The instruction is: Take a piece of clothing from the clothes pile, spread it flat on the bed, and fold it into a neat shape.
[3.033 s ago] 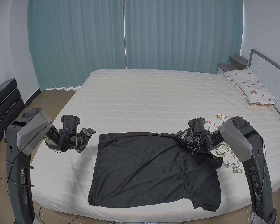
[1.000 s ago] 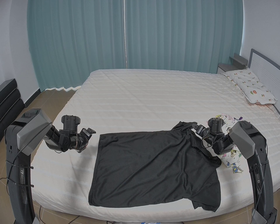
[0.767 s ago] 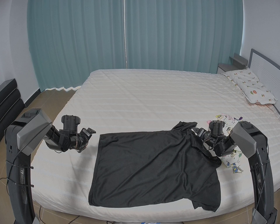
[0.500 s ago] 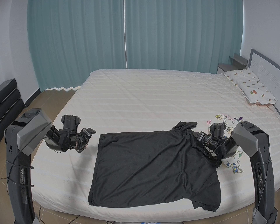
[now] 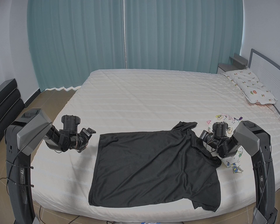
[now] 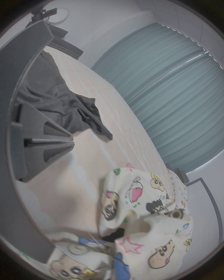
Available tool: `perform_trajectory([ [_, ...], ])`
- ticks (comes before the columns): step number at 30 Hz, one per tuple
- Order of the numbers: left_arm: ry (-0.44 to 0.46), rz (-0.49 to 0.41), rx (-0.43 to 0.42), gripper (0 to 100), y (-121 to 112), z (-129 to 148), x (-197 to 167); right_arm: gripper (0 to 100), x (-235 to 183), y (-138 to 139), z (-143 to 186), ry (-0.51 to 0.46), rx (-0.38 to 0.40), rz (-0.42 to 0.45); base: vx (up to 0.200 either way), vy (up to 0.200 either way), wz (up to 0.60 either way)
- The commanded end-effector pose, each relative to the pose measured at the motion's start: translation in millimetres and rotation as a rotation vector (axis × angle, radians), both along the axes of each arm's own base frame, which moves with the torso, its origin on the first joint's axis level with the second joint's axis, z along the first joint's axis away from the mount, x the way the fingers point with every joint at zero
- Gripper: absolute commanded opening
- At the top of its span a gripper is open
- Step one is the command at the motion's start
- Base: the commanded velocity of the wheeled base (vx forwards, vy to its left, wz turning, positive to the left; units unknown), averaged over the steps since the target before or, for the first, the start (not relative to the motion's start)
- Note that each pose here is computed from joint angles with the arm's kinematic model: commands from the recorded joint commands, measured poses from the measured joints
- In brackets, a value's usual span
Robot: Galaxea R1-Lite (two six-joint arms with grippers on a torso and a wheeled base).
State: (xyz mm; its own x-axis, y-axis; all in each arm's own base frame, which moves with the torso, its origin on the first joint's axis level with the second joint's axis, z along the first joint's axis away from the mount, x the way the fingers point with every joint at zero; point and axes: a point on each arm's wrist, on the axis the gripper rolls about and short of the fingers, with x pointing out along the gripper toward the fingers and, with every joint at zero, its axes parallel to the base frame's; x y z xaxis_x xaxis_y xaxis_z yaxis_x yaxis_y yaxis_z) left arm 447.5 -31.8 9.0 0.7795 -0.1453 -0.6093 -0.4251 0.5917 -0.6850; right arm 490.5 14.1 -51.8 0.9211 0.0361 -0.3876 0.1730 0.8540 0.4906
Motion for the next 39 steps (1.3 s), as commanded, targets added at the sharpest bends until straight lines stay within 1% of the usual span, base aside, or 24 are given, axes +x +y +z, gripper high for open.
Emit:
perform_trajectory([
  [1, 0.0, 0.0, 0.0, 100, 0.1, 0.1, 0.1, 0, -0.2, -7.1, 6.7, -0.013, 0.002, -0.014, 0.0, 0.0, 0.0],
  [4, 0.0, 0.0, 0.0, 100, 0.1, 0.1, 0.1, 0, -5.2, -5.5, 10.3, -0.007, 0.005, -0.003, 0.0, 0.0, 0.0],
  [8, 0.0, 0.0, 0.0, 100, 0.1, 0.1, 0.1, 0, -11.2, -1.2, 9.3, 0.015, 0.015, 0.034, 0.0, 0.0, 0.0],
  [9, -0.002, 0.0, 0.0, 100, 0.1, 0.4, 0.3, 100, -11.6, 0.3, 8.2, 0.018, 0.011, 0.039, 0.0, 0.0, 0.0],
  [22, -0.002, 0.0, 0.0, 100, 0.1, 0.4, 0.3, 100, -14.6, 21.0, -13.8, 0.064, 0.013, 0.096, 0.0, 0.0, 0.0],
  [23, -0.002, 0.0, 0.0, 100, 0.1, 0.4, 0.3, 0, -14.6, 21.0, -13.8, 0.064, 0.013, 0.096, 0.0, 0.0, 0.0],
  [27, 0.0, -0.001, -0.001, 100, 0.0, -0.3, 0.4, 0, -10.2, 22.0, -16.3, 0.049, 0.018, 0.094, 0.0, 0.0, 0.0],
  [34, -0.002, -0.004, 0.0, 100, 0.0, -0.8, 1.1, 0, -7.8, 6.5, -7.6, 0.028, 0.021, 0.055, 0.0, 0.0, 0.0],
  [39, -0.02, -0.025, 0.032, 100, -0.5, -6.8, 8.4, 0, -6.5, -1.0, 0.7, 0.01, 0.038, 0.031, 0.0, 0.0, 0.0],
])
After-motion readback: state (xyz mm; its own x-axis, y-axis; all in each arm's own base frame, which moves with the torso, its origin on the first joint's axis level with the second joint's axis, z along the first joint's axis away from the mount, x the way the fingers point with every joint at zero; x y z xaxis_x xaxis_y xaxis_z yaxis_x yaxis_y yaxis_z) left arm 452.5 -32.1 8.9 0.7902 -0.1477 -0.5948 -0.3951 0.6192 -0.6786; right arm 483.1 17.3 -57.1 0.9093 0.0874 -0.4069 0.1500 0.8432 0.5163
